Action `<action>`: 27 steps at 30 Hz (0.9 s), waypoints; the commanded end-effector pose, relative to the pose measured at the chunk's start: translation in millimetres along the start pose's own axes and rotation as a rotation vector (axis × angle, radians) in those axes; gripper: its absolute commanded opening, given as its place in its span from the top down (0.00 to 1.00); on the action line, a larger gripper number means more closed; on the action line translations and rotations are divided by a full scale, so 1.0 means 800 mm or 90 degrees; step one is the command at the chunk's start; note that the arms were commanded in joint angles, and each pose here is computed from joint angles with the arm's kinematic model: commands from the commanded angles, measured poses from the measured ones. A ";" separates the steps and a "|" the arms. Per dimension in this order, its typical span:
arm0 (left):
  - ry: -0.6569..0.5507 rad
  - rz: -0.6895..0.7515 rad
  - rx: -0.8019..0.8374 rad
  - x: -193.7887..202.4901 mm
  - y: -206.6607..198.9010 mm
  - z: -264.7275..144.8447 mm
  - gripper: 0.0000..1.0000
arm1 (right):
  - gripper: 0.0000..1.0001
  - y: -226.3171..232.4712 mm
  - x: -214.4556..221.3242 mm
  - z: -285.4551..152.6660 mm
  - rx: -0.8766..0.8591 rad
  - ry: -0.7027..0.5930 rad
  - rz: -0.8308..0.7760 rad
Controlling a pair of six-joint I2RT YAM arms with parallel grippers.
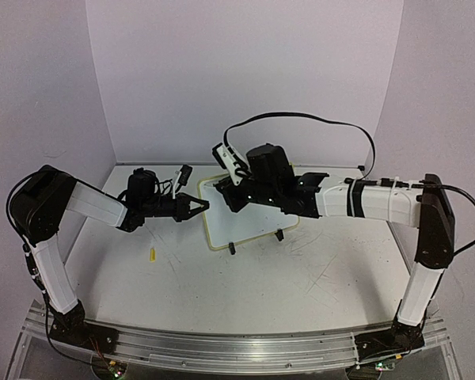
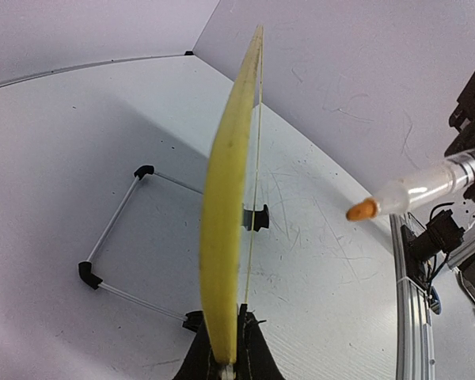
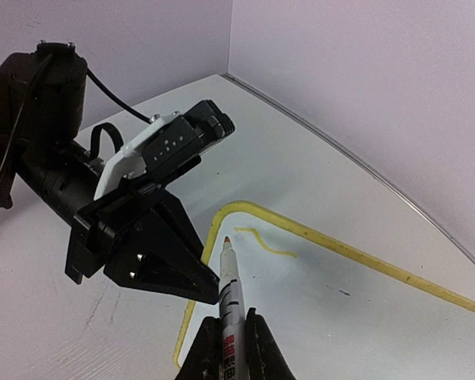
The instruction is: Write a sentence on the whiteboard
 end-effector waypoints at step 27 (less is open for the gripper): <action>-0.004 0.029 -0.064 -0.008 0.008 -0.005 1.00 | 1.00 -0.005 -0.017 0.020 0.038 -0.011 0.006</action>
Point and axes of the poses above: each gripper's point midway between its finger pads, its own z axis out along the fingers, its own y axis along the line the jaws close on, x = y × z, the point moved 9 cm from there along -z, back along the fingers, and after that the axes turned 5 degrees about -z, right-handed, at the moved point
